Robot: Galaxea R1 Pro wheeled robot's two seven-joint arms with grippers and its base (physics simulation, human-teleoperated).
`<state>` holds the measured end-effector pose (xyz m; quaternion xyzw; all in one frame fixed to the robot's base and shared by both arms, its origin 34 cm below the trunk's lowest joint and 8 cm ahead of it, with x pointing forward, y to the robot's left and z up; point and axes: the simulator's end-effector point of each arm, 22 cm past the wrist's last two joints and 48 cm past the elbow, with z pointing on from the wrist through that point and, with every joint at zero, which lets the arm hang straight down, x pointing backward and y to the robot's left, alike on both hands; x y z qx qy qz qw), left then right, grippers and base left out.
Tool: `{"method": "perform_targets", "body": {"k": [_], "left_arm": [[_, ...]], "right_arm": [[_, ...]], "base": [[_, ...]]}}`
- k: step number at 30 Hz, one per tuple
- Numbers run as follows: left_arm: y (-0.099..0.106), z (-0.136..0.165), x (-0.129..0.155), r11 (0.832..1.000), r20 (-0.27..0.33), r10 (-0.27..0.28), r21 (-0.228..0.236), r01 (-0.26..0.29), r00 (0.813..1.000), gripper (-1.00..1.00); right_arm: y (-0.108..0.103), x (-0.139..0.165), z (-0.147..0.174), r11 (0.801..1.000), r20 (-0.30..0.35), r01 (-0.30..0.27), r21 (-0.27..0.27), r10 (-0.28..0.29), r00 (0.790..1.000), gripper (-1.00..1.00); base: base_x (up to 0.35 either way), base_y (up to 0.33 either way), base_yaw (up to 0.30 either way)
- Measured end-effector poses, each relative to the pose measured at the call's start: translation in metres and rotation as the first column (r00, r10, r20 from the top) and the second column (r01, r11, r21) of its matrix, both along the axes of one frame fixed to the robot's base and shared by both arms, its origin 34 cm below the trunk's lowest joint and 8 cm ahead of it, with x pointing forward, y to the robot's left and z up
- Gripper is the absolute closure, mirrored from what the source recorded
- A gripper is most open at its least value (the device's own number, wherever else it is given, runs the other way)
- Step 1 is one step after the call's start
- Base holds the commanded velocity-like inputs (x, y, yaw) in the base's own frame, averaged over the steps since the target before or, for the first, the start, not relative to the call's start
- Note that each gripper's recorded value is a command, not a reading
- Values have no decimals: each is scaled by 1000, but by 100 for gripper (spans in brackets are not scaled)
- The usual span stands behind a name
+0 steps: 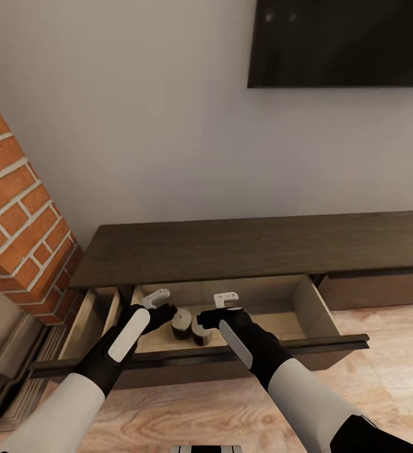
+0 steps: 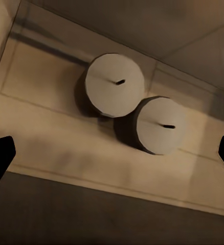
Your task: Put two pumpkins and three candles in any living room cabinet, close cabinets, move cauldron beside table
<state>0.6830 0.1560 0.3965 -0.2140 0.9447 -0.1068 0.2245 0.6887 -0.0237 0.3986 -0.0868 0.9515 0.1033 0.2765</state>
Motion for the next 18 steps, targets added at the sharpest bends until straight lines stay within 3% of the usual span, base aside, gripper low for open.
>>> {"method": "perform_targets", "body": {"k": [10,18], "left_arm": [[-1,24,7,1000,5,-3,-3,3,1000,-100],[0,42,10,1000,5,-2,-2,2,1000,-100]], "right_arm": [[0,5,22,1000,0,0,0,0,1000,-100],[0,9,39,1000,0,0,-2,0,1000,-100]], "base": [[-171,-55,0],[-41,-13,0]]}}
